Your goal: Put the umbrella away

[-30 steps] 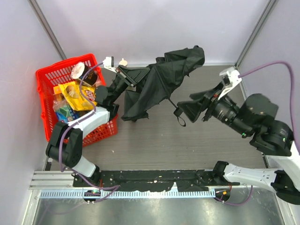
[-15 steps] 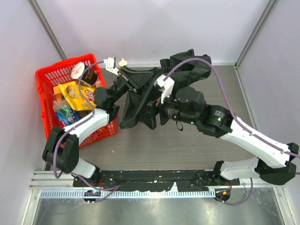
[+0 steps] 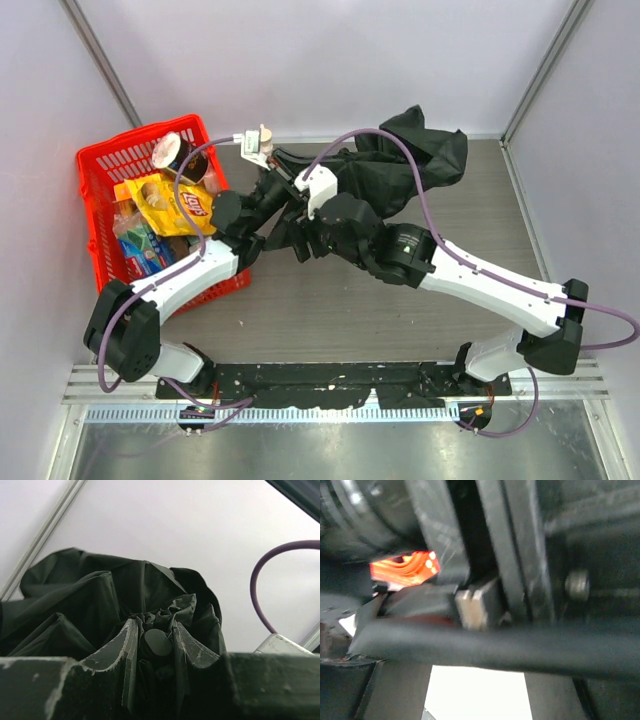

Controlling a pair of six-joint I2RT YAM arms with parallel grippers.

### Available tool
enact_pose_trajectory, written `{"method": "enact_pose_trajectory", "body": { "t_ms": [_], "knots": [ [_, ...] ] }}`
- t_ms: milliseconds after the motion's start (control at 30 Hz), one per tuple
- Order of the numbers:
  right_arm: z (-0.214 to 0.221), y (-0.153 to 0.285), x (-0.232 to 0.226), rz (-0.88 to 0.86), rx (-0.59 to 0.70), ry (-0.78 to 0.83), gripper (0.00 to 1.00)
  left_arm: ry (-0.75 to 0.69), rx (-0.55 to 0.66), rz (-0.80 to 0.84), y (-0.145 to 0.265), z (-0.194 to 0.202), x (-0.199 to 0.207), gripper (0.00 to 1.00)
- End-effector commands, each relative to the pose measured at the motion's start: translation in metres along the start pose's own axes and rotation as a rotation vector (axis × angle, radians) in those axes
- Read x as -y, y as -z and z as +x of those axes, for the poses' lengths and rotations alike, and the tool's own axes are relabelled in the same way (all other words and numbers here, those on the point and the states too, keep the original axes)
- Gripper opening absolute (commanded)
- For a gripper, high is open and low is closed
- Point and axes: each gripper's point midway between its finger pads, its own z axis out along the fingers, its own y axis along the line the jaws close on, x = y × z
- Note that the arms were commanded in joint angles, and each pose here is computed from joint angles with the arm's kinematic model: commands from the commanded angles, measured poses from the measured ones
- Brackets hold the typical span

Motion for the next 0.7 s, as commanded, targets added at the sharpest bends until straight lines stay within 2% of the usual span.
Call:
{"method": "enact_pose_trajectory", "body": {
  "t_ms": [0,133,267,400,467,567,667],
  "knots": [
    [-0.008,0.010,0.039,0.196,-0.027,0.075,0.70,0.000,0.037,0.064,-0.006,-0.015,0.040,0.00],
    [0.004,0.057,0.010,-0.040,-0.078,-0.030,0.75,-0.006,0.022,0.021,-0.007,-0.016,0.034,0.00],
    [0.002,0.108,-0.003,-0.177,-0.076,-0.133,0.83,0.000,-0.004,-0.048,-0.008,-0.012,0.012,0.00],
    [-0.009,0.148,0.009,-0.190,-0.001,-0.182,0.84,0.008,-0.006,-0.061,-0.006,-0.013,0.002,0.00],
    [-0.012,0.154,0.022,-0.138,0.034,-0.179,0.85,0.009,-0.017,-0.067,-0.005,-0.013,-0.002,0.00],
    [-0.024,0.152,0.041,-0.034,0.073,-0.140,0.84,0.017,-0.049,-0.049,-0.005,-0.010,0.002,0.00],
    [-0.038,0.144,0.046,-0.002,0.125,-0.090,0.86,0.022,-0.082,-0.020,-0.004,-0.006,0.010,0.00]
  ]
}}
